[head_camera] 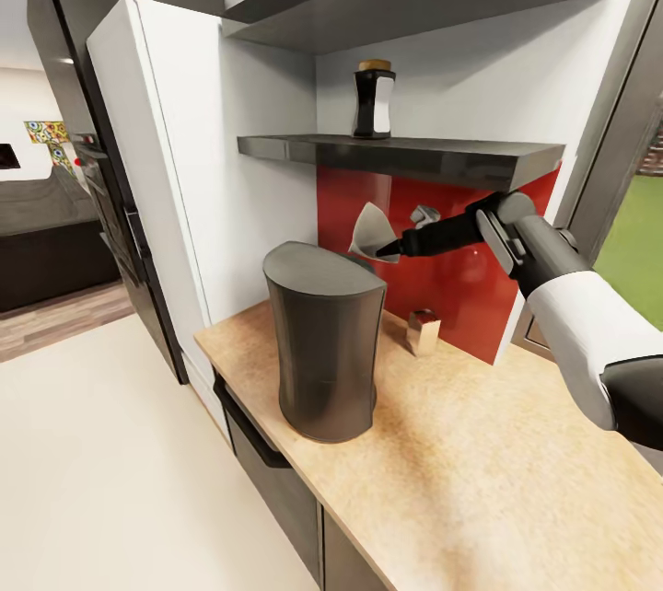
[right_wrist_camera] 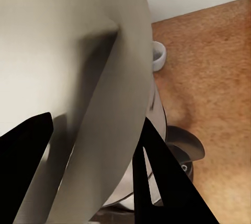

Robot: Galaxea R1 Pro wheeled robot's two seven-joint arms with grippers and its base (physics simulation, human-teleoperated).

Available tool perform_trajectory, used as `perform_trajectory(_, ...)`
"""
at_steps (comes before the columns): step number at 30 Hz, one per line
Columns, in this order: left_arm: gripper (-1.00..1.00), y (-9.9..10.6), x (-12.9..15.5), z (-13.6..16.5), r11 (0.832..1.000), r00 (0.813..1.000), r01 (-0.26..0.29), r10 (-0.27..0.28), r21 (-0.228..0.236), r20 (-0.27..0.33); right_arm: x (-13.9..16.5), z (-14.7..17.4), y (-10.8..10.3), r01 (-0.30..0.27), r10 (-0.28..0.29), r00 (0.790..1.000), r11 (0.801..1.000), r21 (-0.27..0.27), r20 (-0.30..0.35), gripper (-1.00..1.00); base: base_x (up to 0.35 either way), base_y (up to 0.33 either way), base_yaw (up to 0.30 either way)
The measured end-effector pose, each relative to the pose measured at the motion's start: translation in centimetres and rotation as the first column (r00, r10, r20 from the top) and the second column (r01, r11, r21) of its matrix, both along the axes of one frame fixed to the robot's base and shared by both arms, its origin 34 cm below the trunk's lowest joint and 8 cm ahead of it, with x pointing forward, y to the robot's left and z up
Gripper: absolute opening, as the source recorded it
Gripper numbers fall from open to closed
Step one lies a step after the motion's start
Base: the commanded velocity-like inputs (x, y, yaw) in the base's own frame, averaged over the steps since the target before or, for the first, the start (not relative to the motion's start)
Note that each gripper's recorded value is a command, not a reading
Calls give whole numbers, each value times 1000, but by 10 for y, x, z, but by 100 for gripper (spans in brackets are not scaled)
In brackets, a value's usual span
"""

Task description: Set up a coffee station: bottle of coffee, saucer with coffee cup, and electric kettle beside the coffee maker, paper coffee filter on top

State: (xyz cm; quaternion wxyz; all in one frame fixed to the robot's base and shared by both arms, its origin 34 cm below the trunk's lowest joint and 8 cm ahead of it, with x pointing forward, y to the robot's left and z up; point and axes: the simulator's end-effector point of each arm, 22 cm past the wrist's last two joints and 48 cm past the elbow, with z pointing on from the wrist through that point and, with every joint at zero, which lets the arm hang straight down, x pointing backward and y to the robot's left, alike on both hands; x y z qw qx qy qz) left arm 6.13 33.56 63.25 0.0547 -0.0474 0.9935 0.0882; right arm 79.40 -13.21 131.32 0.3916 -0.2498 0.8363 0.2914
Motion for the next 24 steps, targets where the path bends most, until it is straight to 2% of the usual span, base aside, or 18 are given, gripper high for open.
perform_trajectory(24, 100, 0, 0, 0, 1000, 1000, 0, 0, 0, 0, 1, -1, -1, 3, -3, 1000, 1000, -9, 0, -100, -16, -12, 4)
